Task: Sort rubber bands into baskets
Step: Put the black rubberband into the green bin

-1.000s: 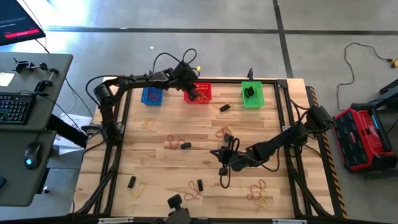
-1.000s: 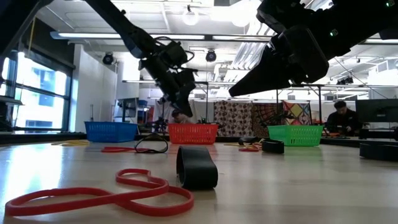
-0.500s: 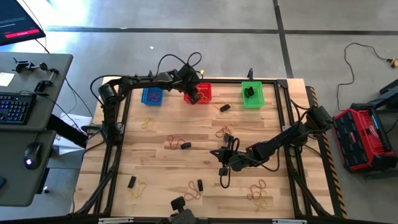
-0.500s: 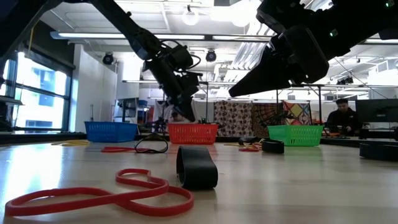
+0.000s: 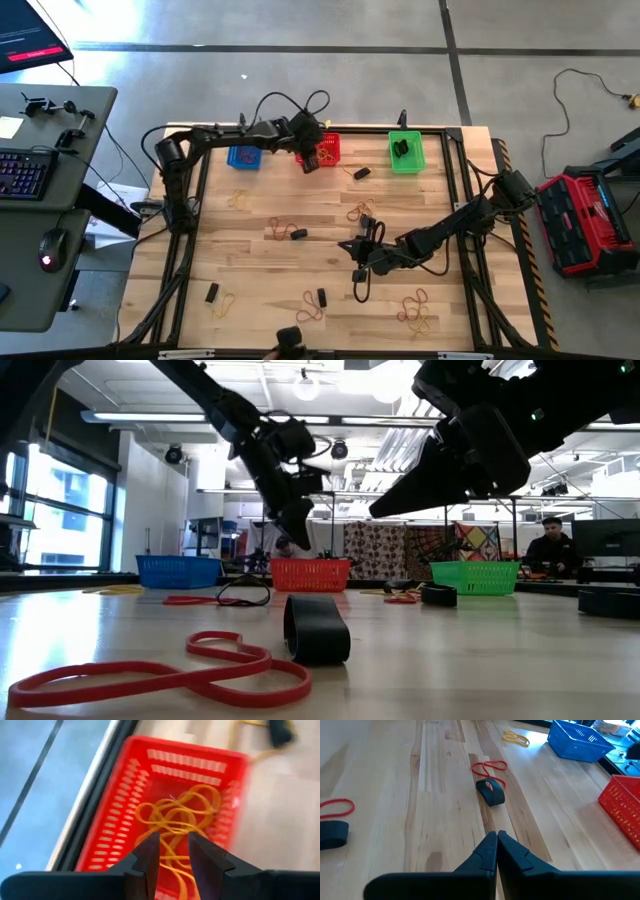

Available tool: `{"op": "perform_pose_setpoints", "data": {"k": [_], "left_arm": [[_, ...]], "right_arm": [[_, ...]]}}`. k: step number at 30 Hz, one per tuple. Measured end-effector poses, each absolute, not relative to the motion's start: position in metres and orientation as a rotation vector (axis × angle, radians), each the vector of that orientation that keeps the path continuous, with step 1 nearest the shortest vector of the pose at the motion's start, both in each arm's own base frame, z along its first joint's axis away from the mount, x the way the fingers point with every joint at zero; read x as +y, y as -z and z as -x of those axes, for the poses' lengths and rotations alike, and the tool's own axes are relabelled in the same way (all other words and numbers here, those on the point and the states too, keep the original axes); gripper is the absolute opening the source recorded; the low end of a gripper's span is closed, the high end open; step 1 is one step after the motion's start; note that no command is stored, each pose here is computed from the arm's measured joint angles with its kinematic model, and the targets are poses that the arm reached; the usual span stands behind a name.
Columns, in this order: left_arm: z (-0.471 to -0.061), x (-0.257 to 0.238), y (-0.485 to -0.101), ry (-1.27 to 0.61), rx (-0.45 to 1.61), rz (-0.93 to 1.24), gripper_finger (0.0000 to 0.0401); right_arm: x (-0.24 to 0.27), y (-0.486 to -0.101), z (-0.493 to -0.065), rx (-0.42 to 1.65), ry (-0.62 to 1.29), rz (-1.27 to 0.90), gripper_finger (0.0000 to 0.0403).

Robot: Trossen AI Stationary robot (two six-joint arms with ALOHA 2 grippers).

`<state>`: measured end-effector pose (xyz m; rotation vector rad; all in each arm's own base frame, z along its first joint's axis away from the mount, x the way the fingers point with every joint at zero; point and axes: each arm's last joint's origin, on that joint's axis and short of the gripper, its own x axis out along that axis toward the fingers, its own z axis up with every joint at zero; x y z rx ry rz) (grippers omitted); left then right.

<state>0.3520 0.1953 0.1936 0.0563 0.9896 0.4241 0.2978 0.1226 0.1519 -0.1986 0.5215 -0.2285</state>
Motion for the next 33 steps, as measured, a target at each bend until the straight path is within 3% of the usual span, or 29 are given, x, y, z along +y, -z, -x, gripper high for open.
{"op": "perform_pose_setpoints", "data": {"k": [9, 15, 25, 29, 33], "left_arm": [[-0.354, 0.151, -0.21, -0.39, 0.754, -0.159, 0.0036], [-0.335, 0.122, -0.207, -0.388, 0.586, -0.131, 0.0004], [-0.297, 0.045, -0.212, -0.252, 0.302, -0.068, 0.0], [-0.288, 0.013, -0.207, -0.196, 0.263, -0.072, 0.0], [-0.284, -0.012, -0.203, -0.155, 0.241, -0.07, 0.0]], "right_arm": [[0.122, -0.151, -0.297, 0.529, 0.227, 0.202, 0.0], [0.122, -0.152, -0.298, 0.525, 0.23, 0.198, 0.0], [0.122, -0.144, -0.293, 0.608, 0.208, 0.094, 0.0], [0.132, -0.144, -0.284, 0.675, 0.121, 0.04, 0.0], [0.135, -0.147, -0.268, 0.76, 0.165, -0.008, 0.0]]}}
